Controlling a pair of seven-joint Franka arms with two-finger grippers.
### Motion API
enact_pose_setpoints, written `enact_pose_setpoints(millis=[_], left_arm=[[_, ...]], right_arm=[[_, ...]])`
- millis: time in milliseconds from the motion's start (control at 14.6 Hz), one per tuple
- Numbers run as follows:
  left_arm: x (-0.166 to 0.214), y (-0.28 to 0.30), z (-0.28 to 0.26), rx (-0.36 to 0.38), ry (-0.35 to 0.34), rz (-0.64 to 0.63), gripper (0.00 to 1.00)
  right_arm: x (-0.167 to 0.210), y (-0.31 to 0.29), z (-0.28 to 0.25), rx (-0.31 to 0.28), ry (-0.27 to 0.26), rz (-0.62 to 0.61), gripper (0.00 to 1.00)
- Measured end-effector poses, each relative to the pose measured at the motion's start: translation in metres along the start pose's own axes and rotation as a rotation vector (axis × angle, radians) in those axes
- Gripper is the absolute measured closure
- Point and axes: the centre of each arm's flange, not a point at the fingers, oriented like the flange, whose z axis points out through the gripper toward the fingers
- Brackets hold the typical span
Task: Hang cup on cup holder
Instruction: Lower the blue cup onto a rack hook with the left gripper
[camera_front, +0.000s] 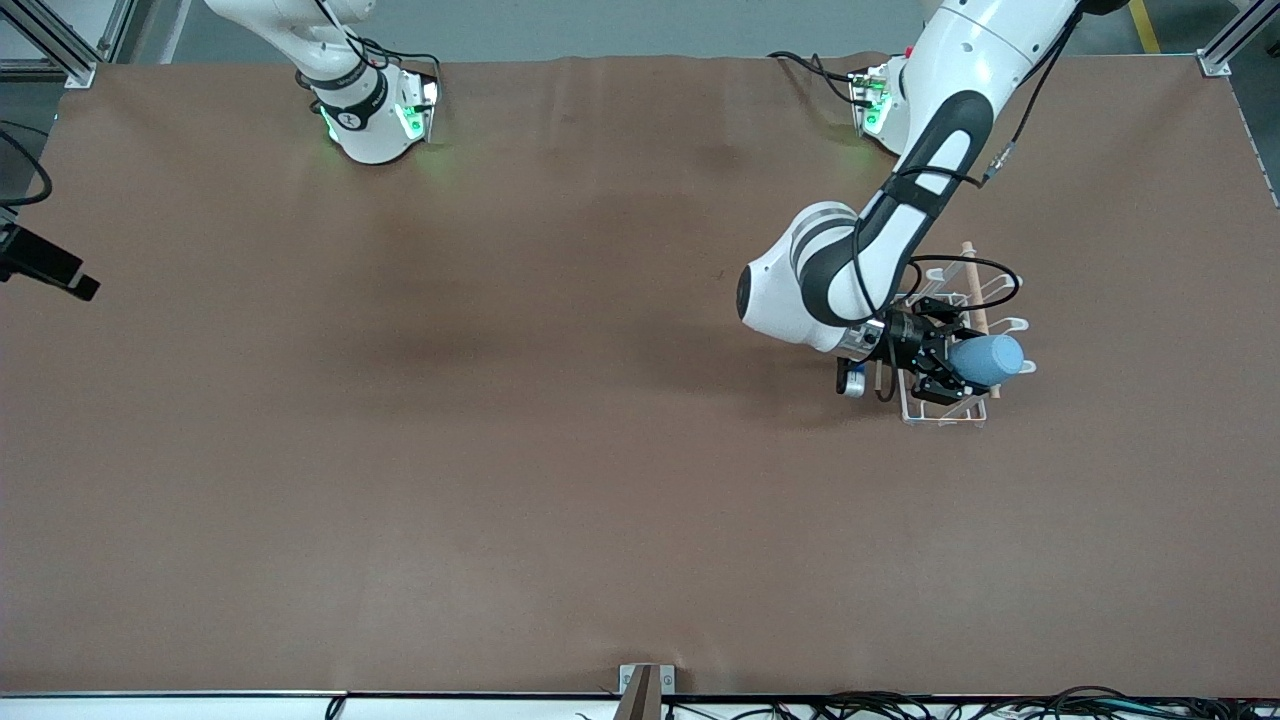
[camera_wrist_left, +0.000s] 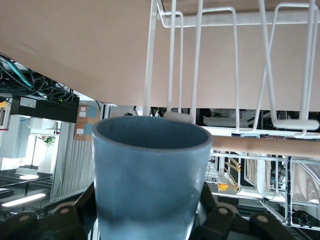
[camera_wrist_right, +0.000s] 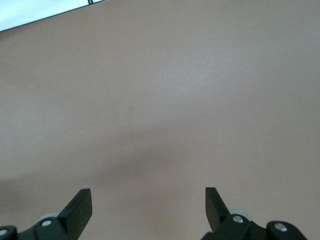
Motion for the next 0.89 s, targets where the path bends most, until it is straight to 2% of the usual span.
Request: enact_pose_setpoints(millis=[137,481,893], left_arm=[[0.008,0.003,0.001,-0.005,-0.008,-0.004,0.2],[0.038,0.018,0.008,-0.019,-0.095,-0.02,0.2],[0.054,0.025,0.01,-0.011,-0.116,0.0,0.2]], right_arm=[[0.003,0.006,0.001,-0.001,0.008,0.01,0.0],[0.005,0.015,0.009,-0.008,-0.008,-0.005,0.0],[0.004,0.014,0.012,-0.008,-0.015,-0.021,0.0]])
